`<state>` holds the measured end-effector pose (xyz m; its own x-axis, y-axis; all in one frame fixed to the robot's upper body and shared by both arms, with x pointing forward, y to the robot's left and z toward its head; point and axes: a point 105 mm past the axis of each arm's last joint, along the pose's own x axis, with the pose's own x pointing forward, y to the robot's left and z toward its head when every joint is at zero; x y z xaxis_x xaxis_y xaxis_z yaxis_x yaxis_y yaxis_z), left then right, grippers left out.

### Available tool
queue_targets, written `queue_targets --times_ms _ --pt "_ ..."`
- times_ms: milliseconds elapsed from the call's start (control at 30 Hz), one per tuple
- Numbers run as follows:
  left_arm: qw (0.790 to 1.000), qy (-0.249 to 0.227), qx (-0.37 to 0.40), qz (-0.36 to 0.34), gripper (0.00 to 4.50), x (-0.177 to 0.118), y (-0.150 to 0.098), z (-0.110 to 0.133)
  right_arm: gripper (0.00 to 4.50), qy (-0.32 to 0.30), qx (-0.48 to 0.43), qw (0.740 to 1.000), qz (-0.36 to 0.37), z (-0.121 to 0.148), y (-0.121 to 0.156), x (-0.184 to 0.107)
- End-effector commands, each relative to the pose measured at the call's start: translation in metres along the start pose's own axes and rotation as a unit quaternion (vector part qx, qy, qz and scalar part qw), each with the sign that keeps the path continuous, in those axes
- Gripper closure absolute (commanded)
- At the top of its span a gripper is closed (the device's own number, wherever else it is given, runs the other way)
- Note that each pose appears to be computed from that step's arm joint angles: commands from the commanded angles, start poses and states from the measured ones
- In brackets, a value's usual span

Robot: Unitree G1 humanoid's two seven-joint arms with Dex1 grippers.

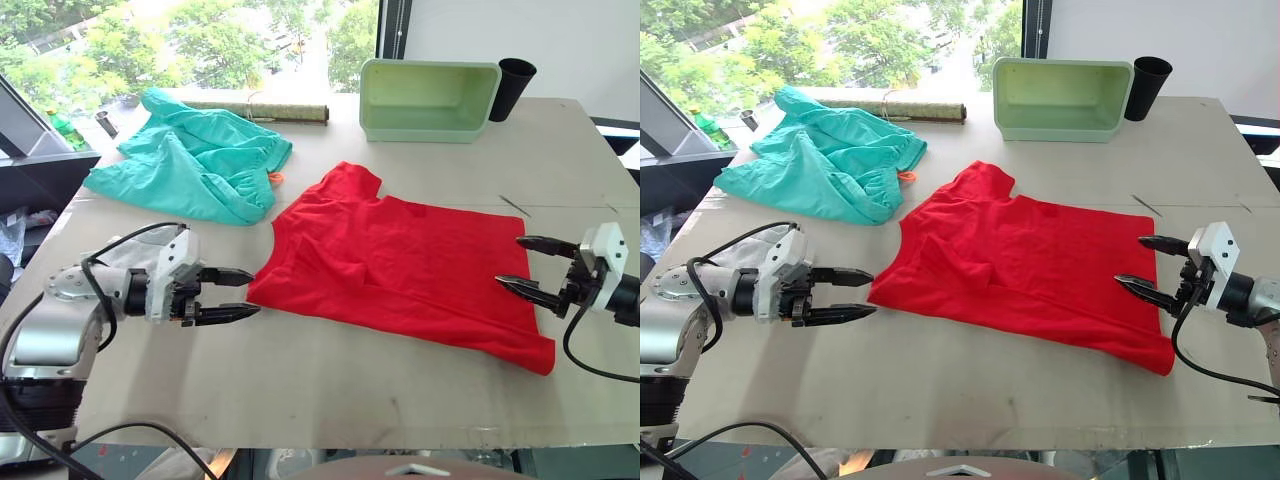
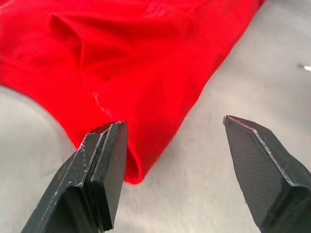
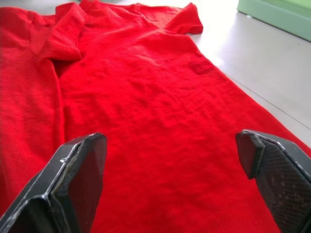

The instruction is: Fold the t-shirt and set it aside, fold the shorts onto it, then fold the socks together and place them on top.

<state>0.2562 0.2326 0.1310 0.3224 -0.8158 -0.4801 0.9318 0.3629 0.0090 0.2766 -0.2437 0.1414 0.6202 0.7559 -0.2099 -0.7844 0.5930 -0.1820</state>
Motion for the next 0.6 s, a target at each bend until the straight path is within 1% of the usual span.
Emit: queue_targets --times_ms 33,167,300,333,400,467,567,600 --pt "0.999 0.015 0.032 0.027 1.09 0.0 0.008 -0.001 0.0 -0.026 -0.026 0.999 0.004 0.018 0.0 -0.001" --pt "0.999 0.015 0.033 0.031 1.09 0.007 0.011 -0.004 0.0 -0.019 -0.027 0.999 0.009 0.015 0.001 -0.001" --pt "0.999 0.039 0.031 0.007 1.09 0.012 0.003 -0.016 0.0 -0.01 -0.032 0.999 0.007 0.012 0.001 -0.003" --pt "0.999 0.04 0.026 -0.004 1.32 0.012 -0.001 -0.017 0.0 -0.011 -0.032 0.999 0.006 0.012 0.001 -0.004" --pt "0.998 0.05 0.02 -0.017 1.97 0.011 -0.006 -0.021 0.0 -0.011 -0.032 0.999 0.003 0.012 0.001 -0.004" --pt "0.998 0.06 0.018 -0.025 2.82 0.009 -0.008 -0.025 0.0 -0.01 -0.033 0.999 0.003 0.011 0.001 -0.005" --pt "0.997 0.07 -0.004 -0.033 4.27 0.002 -0.014 -0.028 0.0 -0.009 -0.032 0.999 0.002 0.009 0.001 -0.005" --pt "0.996 0.077 -0.013 -0.045 4.44 -0.001 -0.019 -0.03 0.0 -0.008 -0.031 0.999 0.003 0.008 0.002 -0.005"
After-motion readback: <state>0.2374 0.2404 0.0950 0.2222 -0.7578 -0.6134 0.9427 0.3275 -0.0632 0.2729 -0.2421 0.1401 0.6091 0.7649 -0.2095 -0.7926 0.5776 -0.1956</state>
